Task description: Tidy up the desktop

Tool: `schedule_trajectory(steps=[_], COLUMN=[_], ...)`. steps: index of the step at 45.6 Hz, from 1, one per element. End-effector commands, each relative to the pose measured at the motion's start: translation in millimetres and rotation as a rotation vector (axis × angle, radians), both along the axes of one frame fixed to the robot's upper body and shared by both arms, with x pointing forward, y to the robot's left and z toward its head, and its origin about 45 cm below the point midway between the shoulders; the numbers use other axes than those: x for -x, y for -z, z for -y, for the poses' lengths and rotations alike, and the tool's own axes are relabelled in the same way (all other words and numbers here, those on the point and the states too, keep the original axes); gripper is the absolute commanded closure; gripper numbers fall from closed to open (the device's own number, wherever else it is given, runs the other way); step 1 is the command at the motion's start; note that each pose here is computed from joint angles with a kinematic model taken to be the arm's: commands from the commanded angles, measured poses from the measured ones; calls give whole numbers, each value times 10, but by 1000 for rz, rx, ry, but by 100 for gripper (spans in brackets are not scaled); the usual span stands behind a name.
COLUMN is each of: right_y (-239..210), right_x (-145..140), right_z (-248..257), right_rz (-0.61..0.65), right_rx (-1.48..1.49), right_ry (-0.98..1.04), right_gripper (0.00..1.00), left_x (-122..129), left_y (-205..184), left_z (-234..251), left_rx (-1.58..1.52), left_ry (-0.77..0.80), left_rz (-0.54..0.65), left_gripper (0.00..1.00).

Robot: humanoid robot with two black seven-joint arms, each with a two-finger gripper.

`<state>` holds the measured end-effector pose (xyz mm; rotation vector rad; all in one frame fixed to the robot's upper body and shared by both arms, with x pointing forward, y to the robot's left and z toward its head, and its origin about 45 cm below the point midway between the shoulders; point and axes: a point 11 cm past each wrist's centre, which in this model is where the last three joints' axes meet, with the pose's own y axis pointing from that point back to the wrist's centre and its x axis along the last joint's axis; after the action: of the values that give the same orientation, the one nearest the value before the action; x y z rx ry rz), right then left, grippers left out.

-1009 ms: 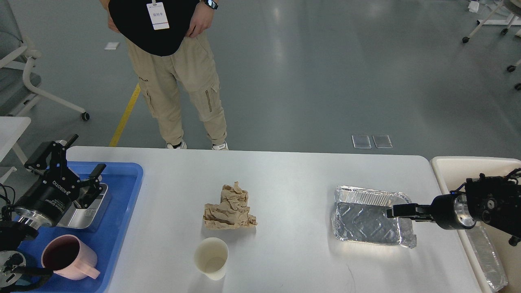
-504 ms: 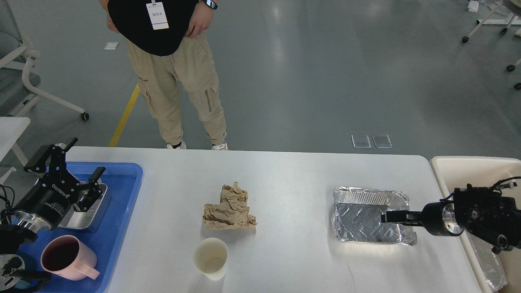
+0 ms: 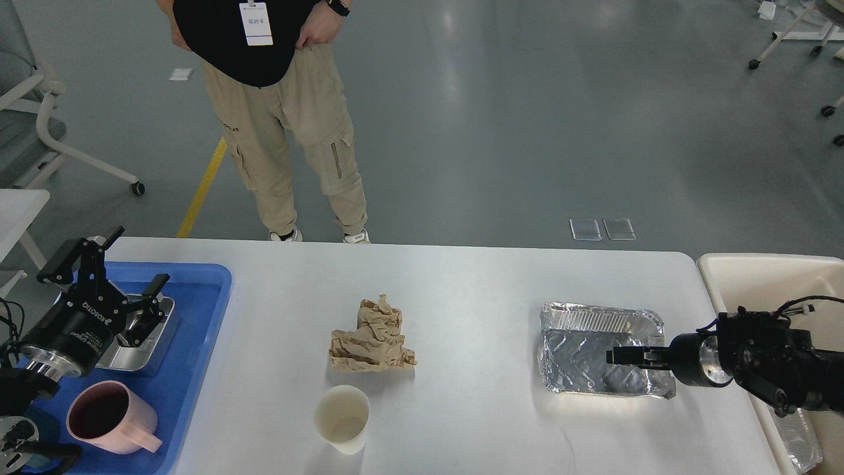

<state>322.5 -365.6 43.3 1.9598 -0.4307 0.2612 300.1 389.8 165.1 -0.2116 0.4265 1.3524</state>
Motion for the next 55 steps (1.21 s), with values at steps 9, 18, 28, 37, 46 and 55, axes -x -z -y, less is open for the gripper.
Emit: schedule_trajectory(steps=[9,18,28,37,46,55], right_y=[10,0,-3,-37,-31,-60], right_x=[17,20,34,25,46,10], right_z=[-141,-112,-107,-120,-100,-95], right_rz=[13,15,13,23,21,28], right_rx=[-56,-52,-50,-79,-66,-60], right_ry=[-50,-61,-88,-104,-127,-128], right_gripper=[79,86,92,100,100,100], left_x=[14,14,8,2,2,1], left_y=[4,4,-18,-46,-46,-50], left_z=[-21,-21,-39,-56,-63,-63], left_rx=[0,0,2,5,4,3], left_ry=[-7,-7,-10,-10,-12,-10], left_rz=[0,0,7,18,18,17], left_gripper=[3,3,3,3,3,3])
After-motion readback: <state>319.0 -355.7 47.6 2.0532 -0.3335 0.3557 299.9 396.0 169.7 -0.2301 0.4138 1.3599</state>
